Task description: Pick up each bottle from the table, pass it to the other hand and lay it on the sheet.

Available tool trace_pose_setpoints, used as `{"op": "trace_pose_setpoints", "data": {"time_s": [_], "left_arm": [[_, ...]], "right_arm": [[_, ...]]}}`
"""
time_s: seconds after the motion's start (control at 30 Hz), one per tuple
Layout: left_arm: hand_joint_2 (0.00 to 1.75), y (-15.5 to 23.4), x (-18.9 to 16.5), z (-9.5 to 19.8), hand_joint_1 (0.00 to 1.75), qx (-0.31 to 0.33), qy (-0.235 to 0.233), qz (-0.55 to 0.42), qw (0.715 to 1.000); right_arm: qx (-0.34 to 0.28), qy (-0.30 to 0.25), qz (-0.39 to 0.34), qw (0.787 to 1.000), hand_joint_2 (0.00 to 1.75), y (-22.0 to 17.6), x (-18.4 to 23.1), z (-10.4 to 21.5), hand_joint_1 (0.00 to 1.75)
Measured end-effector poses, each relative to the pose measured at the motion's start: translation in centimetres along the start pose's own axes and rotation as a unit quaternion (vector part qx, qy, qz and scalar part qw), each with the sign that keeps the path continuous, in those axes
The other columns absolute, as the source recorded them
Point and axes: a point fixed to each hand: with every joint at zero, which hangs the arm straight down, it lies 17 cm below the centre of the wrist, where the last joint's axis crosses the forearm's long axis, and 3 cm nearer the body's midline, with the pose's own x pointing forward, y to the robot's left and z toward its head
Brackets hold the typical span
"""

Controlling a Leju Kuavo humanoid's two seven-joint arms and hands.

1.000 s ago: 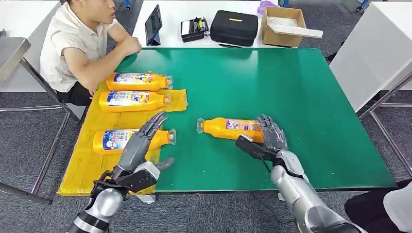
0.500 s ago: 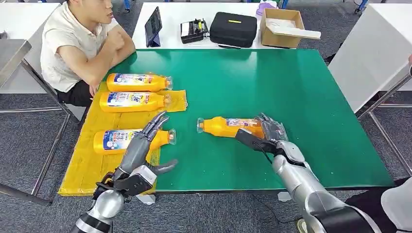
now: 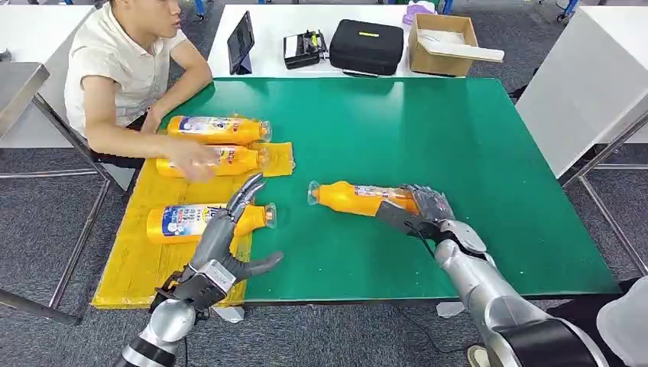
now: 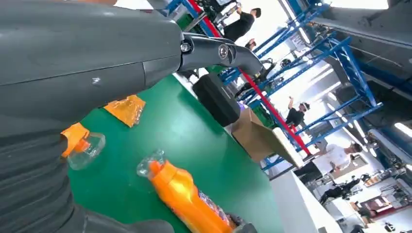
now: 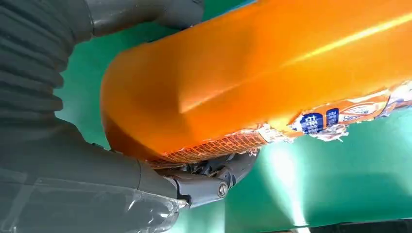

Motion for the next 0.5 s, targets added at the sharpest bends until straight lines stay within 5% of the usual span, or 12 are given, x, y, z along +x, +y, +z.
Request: {"op": "trace_pose_setpoints", "data": {"time_s": [0.2, 0.33, 0.5], "left_arm": [[1.75, 0.6, 0.5, -0.2, 0.00, 0.060, 0.008, 0.092, 0.994], [1.75, 0.7, -0.4, 0.5, 0.00, 0.141, 0.052, 0.244, 0.958], [1.75, -0.8, -1.1, 1.8, 0.00, 0.171, 0.081, 0.330, 0.925]], "right_arm": [[-0.007, -0.096, -0.163, 0.982, 1.75, 1.0, 3.7, 1.1, 1.75], [-0.051, -0.147, -0.258, 0.954, 1.75, 1.2, 6.1, 2.6, 1.75], [-0.078, -0.174, -0.289, 0.938, 1.75, 1.5, 8.5, 4.2, 1.75]]}}
